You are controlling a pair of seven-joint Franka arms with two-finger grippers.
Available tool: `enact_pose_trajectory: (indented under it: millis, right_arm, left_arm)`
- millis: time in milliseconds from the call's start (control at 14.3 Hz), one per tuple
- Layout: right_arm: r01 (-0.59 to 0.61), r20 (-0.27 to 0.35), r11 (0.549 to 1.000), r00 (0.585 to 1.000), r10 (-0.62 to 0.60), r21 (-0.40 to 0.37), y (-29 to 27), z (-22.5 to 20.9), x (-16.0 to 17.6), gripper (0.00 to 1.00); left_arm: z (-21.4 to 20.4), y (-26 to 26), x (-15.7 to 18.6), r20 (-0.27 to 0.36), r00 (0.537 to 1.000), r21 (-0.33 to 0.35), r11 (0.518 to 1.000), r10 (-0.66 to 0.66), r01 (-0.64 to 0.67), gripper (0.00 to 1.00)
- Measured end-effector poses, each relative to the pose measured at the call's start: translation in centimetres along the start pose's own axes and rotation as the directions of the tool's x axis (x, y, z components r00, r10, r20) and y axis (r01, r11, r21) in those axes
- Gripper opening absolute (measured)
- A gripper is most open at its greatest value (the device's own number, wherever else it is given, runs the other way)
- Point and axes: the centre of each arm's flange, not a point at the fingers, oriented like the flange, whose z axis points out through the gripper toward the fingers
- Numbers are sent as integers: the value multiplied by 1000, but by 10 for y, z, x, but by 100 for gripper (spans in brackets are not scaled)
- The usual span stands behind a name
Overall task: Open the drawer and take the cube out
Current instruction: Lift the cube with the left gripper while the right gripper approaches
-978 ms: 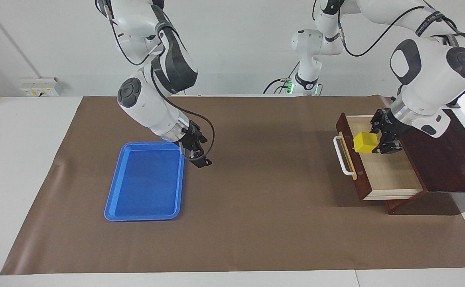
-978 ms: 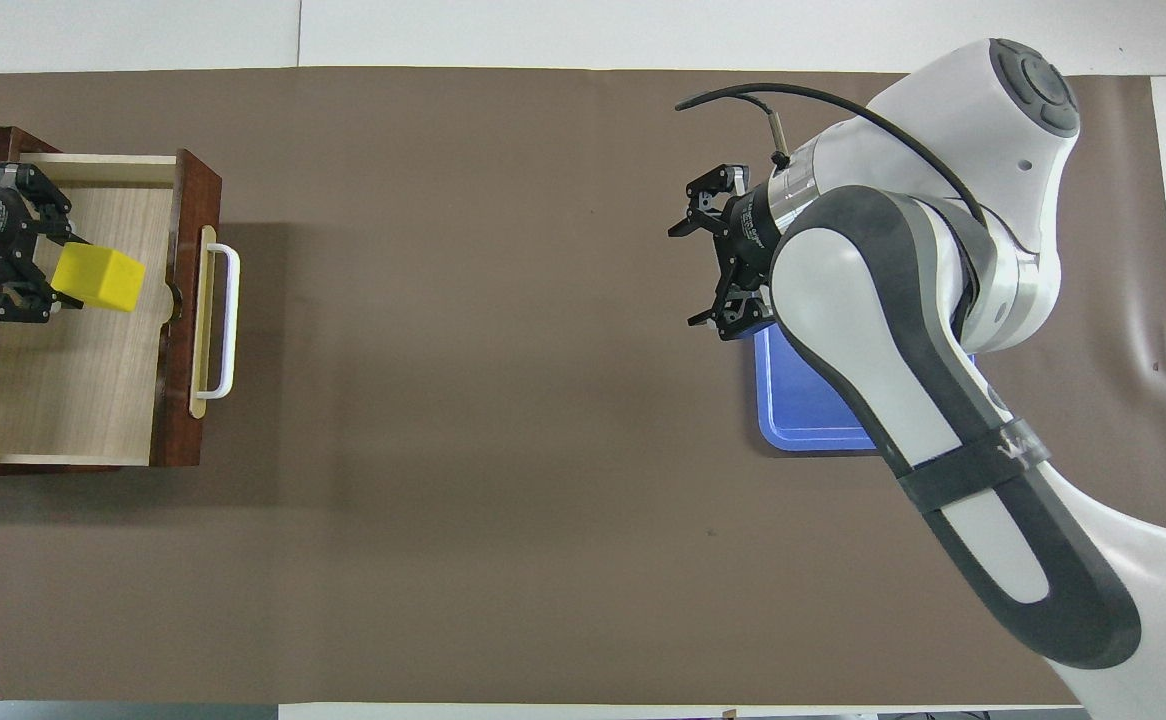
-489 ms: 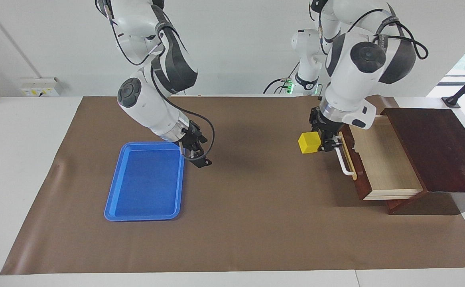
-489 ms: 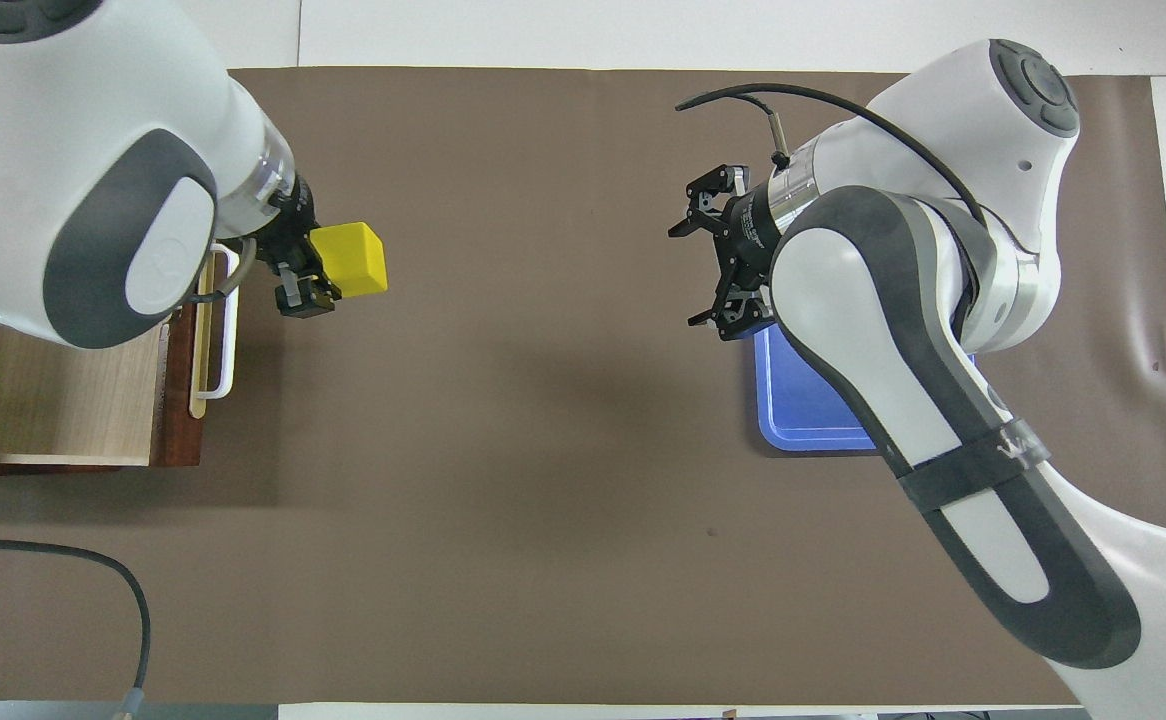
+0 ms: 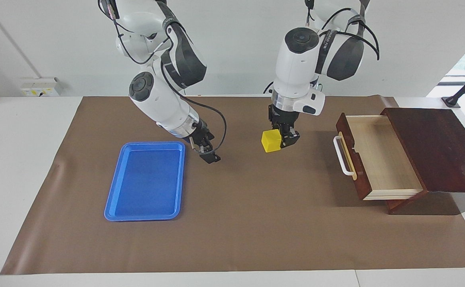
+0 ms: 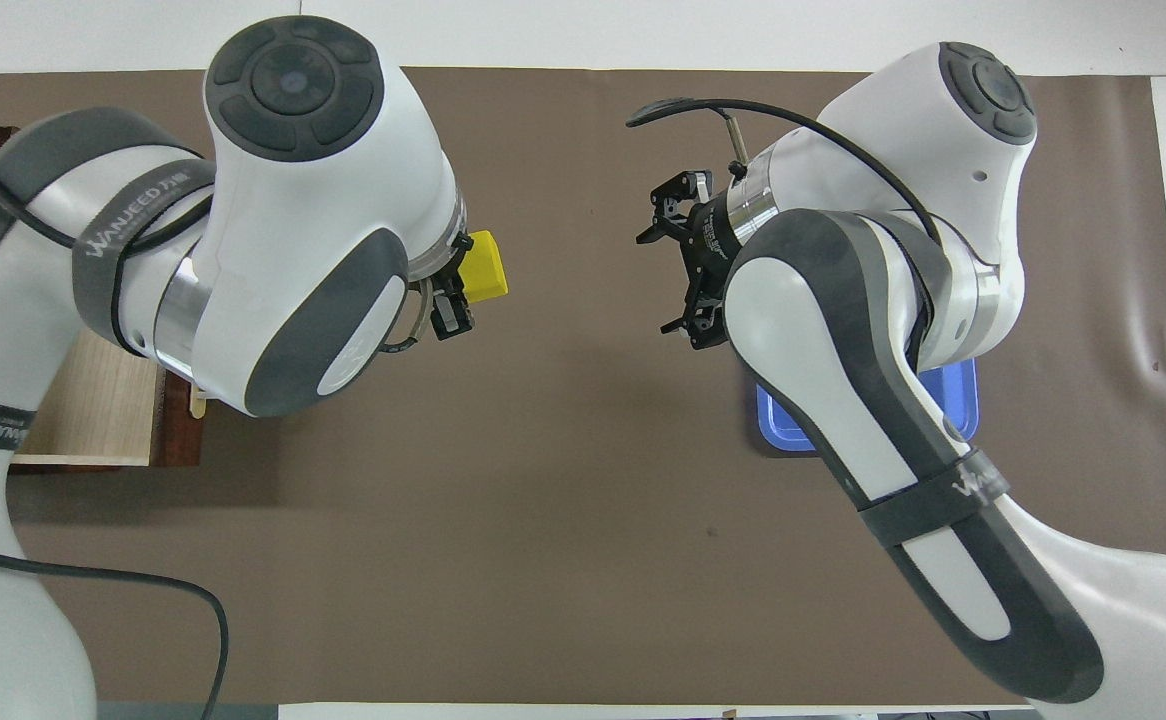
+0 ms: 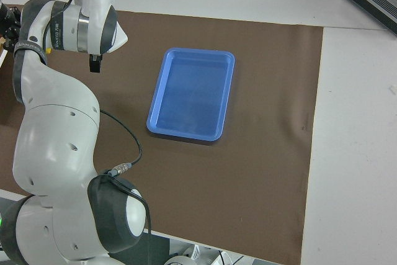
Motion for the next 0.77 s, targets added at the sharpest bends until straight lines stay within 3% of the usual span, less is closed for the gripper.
enact_pose_trajectory:
  millis: [769]
  right_arm:
    - [21,-7,1000,1000,-21,-15,-51,12,-62,92]
  left_arm:
    - [4,-7,-16,22,999,-30,999,-29,29,56]
